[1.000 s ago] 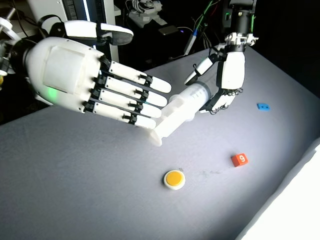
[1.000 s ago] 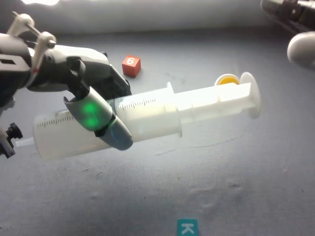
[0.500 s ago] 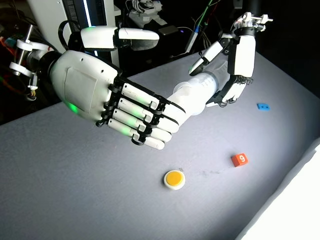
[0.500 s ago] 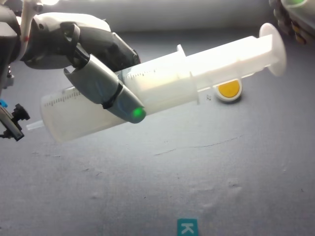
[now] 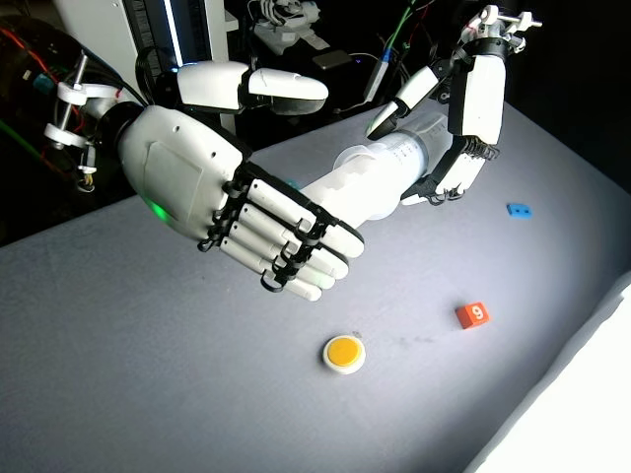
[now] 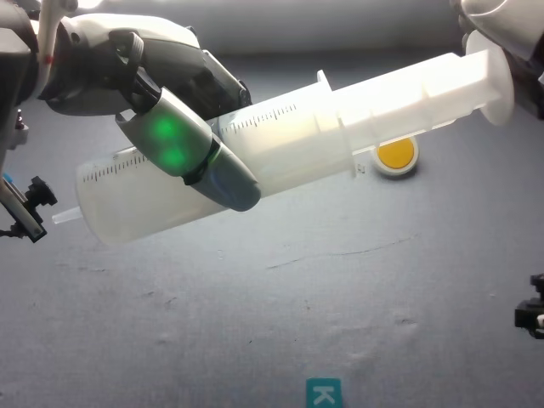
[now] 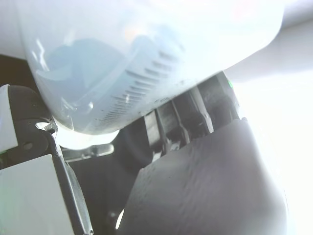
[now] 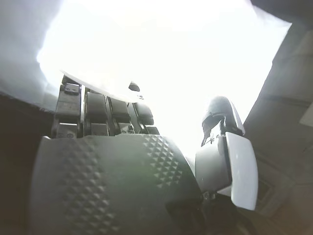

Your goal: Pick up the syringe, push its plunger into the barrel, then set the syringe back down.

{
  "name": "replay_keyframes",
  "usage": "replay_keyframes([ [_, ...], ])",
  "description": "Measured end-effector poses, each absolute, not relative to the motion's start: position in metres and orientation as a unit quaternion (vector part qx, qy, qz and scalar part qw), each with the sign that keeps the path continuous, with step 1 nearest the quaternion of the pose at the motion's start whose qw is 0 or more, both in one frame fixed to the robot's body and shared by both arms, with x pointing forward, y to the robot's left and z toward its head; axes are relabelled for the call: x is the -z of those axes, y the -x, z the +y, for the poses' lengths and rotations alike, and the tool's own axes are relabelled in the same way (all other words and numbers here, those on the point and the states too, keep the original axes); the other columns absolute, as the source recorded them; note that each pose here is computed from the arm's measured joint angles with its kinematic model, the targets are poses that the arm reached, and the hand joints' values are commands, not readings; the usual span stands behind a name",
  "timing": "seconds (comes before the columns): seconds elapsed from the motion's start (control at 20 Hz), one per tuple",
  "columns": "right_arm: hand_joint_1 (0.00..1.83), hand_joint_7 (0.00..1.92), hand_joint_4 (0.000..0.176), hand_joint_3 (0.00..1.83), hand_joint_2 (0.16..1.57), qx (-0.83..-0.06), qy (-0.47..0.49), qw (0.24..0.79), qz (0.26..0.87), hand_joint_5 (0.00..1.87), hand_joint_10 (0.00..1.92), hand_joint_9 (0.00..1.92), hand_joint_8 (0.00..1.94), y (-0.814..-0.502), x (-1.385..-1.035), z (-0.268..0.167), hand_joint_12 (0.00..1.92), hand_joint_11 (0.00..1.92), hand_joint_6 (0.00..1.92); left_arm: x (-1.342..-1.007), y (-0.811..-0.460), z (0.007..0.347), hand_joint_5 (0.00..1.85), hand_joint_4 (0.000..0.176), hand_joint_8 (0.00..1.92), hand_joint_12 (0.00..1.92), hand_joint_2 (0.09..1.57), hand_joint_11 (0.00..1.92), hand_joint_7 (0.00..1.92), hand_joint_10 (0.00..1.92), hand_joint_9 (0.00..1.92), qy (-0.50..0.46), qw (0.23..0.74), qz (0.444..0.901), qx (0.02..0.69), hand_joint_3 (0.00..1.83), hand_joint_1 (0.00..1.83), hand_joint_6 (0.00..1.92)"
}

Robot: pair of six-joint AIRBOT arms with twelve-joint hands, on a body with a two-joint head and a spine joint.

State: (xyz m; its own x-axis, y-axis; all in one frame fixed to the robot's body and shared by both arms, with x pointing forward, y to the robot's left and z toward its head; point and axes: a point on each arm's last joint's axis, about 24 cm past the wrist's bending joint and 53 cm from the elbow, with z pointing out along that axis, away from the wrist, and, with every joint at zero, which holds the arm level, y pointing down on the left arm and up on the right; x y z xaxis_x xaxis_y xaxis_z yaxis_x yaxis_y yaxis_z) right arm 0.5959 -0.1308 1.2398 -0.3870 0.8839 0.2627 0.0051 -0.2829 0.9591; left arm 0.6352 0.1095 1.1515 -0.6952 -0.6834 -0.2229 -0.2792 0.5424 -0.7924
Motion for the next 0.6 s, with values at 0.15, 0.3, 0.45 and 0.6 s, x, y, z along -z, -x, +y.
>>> replay_keyframes([
  [0.15, 0.00, 0.00, 0.000, 0.00, 1.12, -0.671, -0.450, 0.318, 0.495, 0.00, 0.00, 0.00, 0.00, -0.594, -1.240, -0.121, 0.00, 0.00, 0.00, -1.151, -0.634, 0.110, 0.91, 0.000, 1.07, 1.40, 1.12, 0.48, 1.02, 1.26, 0.84, 0.286, 0.264, 0.839, 0.379, 0.00, 1.38, 0.95],
  [0.3, 0.00, 0.00, 0.000, 0.00, 1.12, -0.676, -0.458, 0.300, 0.493, 0.00, 0.00, 0.00, 0.00, -0.588, -1.237, -0.110, 0.00, 0.00, 0.00, -1.149, -0.634, 0.114, 0.91, 0.000, 1.04, 1.41, 1.12, 0.46, 1.02, 1.25, 0.84, 0.283, 0.268, 0.843, 0.371, 0.00, 1.37, 1.00],
  [0.45, 0.00, 0.00, 0.000, 0.00, 1.12, -0.681, -0.465, 0.282, 0.491, 0.00, 0.00, 0.00, 0.00, -0.582, -1.233, -0.096, 0.00, 0.00, 0.00, -1.145, -0.634, 0.119, 0.92, 0.000, 1.05, 1.41, 1.12, 0.46, 1.00, 1.27, 0.86, 0.281, 0.270, 0.848, 0.359, 0.00, 1.38, 0.94],
  [0.6, 0.00, 0.00, 0.000, 0.00, 1.12, -0.686, -0.466, 0.265, 0.493, 0.00, 0.00, 0.00, 0.00, -0.576, -1.228, -0.078, 0.00, 0.00, 0.00, -1.140, -0.633, 0.124, 0.92, 0.000, 1.08, 1.39, 1.12, 0.47, 1.01, 1.25, 0.85, 0.280, 0.271, 0.853, 0.348, 0.00, 1.38, 0.95],
])
